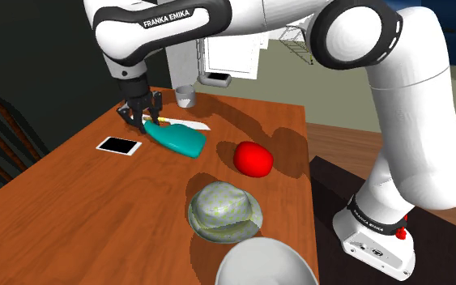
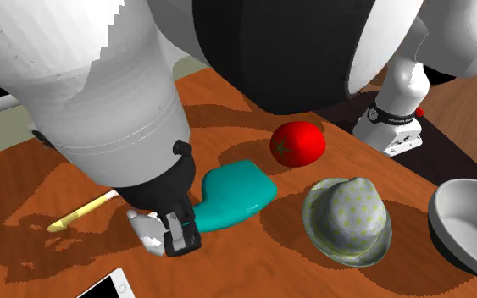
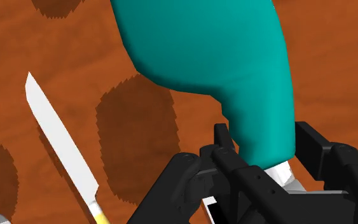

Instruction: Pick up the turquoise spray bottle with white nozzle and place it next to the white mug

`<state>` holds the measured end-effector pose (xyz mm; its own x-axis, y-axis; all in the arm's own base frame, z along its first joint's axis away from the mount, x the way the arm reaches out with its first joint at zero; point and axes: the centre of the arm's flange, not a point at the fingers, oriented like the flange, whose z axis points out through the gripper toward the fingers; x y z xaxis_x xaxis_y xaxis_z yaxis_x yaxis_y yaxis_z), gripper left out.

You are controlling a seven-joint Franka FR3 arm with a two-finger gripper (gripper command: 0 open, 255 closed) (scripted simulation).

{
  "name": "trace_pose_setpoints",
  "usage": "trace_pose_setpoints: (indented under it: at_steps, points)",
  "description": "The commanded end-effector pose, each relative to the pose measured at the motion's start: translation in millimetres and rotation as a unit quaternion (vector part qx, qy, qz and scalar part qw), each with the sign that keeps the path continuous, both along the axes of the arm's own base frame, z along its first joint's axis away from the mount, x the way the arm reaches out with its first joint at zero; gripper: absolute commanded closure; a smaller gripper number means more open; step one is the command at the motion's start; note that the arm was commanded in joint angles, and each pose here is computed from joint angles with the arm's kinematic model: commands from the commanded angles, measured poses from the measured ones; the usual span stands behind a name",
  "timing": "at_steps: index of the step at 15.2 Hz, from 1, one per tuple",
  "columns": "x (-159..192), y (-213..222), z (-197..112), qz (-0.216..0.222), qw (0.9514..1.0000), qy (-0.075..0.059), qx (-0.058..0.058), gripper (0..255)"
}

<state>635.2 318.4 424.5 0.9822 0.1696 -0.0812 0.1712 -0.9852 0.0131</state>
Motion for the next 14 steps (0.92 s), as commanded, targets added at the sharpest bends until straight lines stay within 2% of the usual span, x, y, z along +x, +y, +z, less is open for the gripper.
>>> trace_pose_setpoints:
  at_steps: [1, 14]
  points:
    - [5, -24, 0, 0.001, 1.0, 0.0, 0.0, 255]
    - [39, -193, 1, 0.001, 1.0, 0.0, 0.0, 255]
